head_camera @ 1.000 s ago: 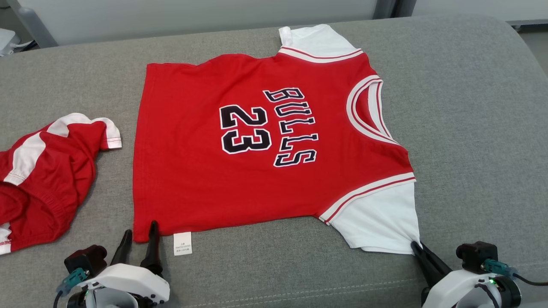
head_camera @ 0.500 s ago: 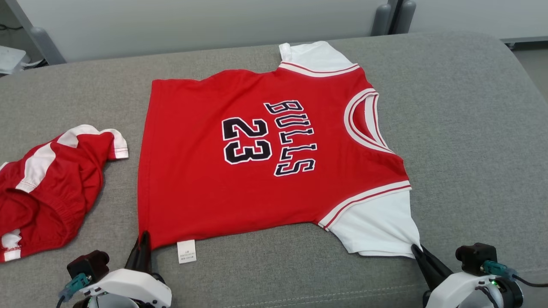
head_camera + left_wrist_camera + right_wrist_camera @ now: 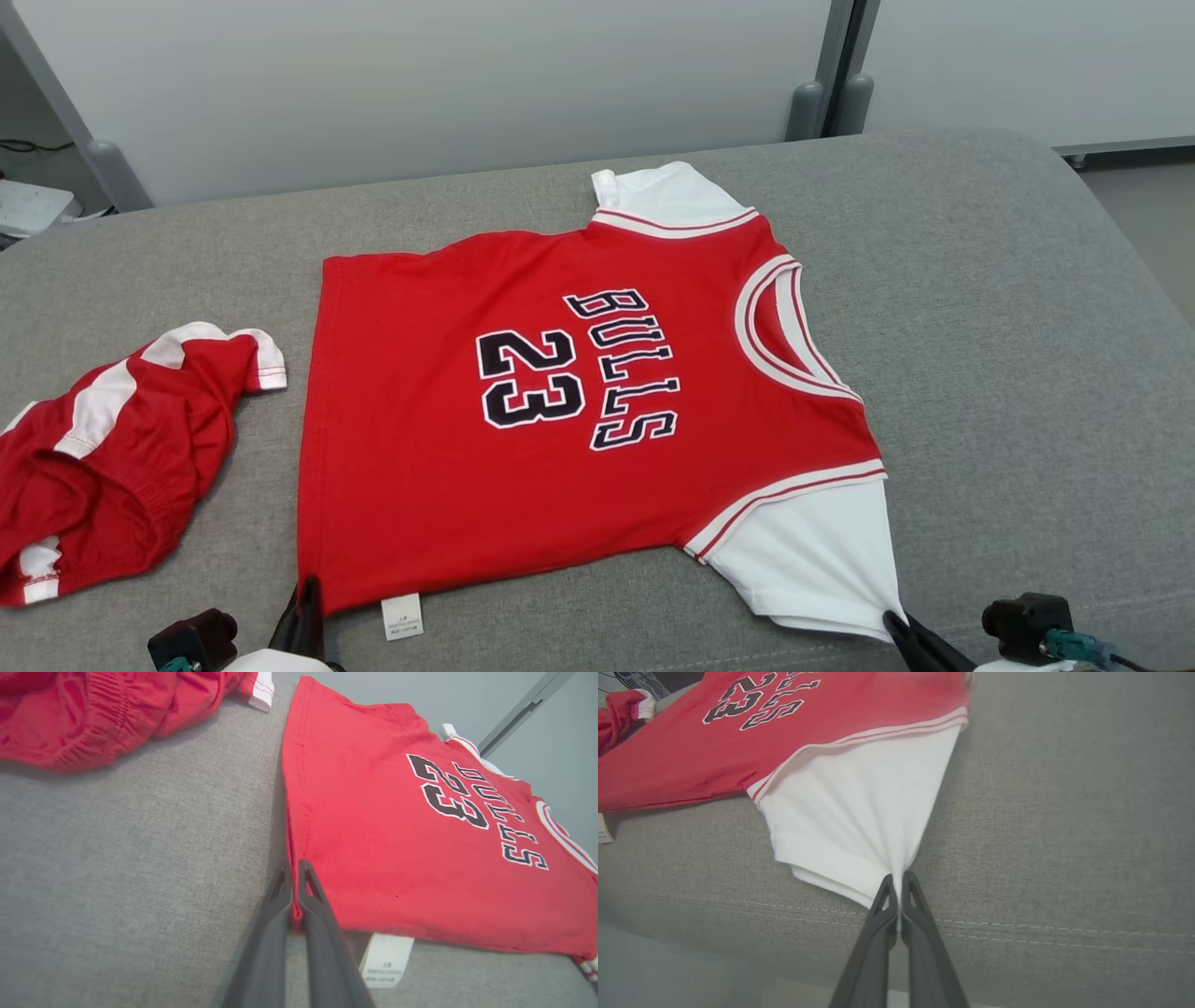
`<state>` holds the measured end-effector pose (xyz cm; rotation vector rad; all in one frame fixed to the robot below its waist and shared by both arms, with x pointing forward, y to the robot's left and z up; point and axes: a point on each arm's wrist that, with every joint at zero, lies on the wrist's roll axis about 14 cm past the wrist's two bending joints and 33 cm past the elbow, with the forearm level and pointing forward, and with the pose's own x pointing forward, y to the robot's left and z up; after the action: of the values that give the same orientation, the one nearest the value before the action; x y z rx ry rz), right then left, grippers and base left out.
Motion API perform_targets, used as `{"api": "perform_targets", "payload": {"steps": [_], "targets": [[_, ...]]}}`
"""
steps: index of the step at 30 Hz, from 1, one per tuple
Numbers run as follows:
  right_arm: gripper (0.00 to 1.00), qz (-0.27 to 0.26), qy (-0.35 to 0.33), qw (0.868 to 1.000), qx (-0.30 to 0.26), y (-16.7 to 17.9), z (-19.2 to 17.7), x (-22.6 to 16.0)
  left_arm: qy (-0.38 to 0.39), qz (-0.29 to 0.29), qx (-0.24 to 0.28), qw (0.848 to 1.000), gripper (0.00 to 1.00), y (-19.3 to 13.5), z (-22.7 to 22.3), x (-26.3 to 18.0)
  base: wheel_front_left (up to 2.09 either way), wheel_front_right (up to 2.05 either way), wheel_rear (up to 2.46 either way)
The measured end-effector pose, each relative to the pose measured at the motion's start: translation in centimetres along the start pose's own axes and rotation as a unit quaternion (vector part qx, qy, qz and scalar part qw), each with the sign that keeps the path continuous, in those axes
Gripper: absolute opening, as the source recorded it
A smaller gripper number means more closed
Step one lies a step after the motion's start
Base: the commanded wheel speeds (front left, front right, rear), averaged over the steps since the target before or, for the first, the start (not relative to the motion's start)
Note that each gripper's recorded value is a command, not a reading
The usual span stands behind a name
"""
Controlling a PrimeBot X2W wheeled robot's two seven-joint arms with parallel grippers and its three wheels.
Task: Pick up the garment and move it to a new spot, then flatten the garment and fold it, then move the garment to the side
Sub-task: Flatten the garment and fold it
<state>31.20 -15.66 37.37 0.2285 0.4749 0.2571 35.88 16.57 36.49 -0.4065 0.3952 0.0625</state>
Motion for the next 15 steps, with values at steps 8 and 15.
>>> {"api": "perform_targets", "payload": {"steps": [8,15], "targets": [[0.0,0.013,0.019,1.0,0.005,0.7,-1.3,-1.8,0.005,0.011,0.006,1.0,0.0,0.9,-0.5,-0.8,0.0,0.0,0.0],[0.0,0.018,-0.032,0.999,0.015,0.8,1.3,-1.7,0.014,0.016,0.017,1.0,0.0,1.3,-0.9,-0.7,0.0,0.0,0.0]]}}
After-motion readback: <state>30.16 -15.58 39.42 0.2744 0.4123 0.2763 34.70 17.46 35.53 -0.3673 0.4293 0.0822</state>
